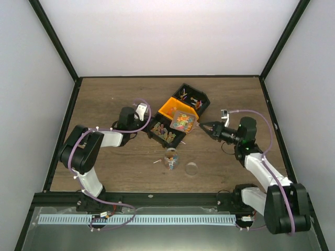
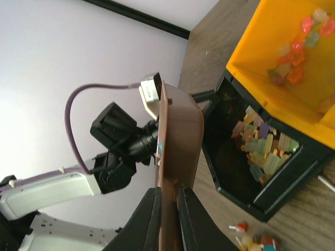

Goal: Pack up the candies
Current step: Place the fake candies in the packing bottle.

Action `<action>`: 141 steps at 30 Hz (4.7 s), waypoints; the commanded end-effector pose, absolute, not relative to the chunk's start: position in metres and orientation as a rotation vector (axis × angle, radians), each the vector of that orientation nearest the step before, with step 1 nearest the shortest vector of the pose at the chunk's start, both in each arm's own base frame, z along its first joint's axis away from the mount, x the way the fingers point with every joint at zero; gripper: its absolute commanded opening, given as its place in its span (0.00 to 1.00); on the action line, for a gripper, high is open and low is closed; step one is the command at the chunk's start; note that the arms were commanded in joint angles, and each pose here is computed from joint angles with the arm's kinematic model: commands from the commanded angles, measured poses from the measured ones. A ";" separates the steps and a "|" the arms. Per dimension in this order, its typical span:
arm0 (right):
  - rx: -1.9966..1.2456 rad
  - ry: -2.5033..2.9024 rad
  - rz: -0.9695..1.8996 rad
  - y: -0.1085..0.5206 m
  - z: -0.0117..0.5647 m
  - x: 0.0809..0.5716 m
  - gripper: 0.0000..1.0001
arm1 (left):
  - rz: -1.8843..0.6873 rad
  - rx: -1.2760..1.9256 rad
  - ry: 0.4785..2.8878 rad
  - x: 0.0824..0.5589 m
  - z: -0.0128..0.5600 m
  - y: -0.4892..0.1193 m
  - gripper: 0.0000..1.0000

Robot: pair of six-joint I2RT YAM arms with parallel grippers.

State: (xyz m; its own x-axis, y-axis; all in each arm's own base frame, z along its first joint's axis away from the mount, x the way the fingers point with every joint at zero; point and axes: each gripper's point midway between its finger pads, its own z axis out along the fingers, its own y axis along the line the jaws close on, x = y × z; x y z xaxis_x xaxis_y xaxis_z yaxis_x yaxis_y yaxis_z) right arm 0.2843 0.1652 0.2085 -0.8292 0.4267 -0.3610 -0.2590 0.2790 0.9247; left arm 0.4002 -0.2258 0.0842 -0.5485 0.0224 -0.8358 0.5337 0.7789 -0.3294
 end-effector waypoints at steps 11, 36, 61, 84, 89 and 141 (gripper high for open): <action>0.065 2.068 1.662 0.168 0.195 0.219 0.01 | -0.696 0.448 2.161 0.380 0.050 -0.223 0.04; -0.200 2.062 1.385 0.160 0.206 0.201 0.01 | -0.668 0.457 2.186 0.380 0.043 -0.226 0.04; -0.323 2.038 1.269 0.157 0.227 0.195 0.01 | -0.661 0.469 2.187 0.379 0.043 -0.229 0.04; -0.415 2.032 1.238 0.163 0.229 0.187 0.01 | -0.661 0.470 2.194 0.380 0.039 -0.230 0.04; -0.429 2.015 1.211 0.164 0.233 0.188 0.01 | -0.664 0.473 2.197 0.380 0.038 -0.230 0.04; -0.523 2.082 1.116 0.178 0.236 0.189 0.01 | -0.669 0.477 2.198 0.380 0.037 -0.231 0.04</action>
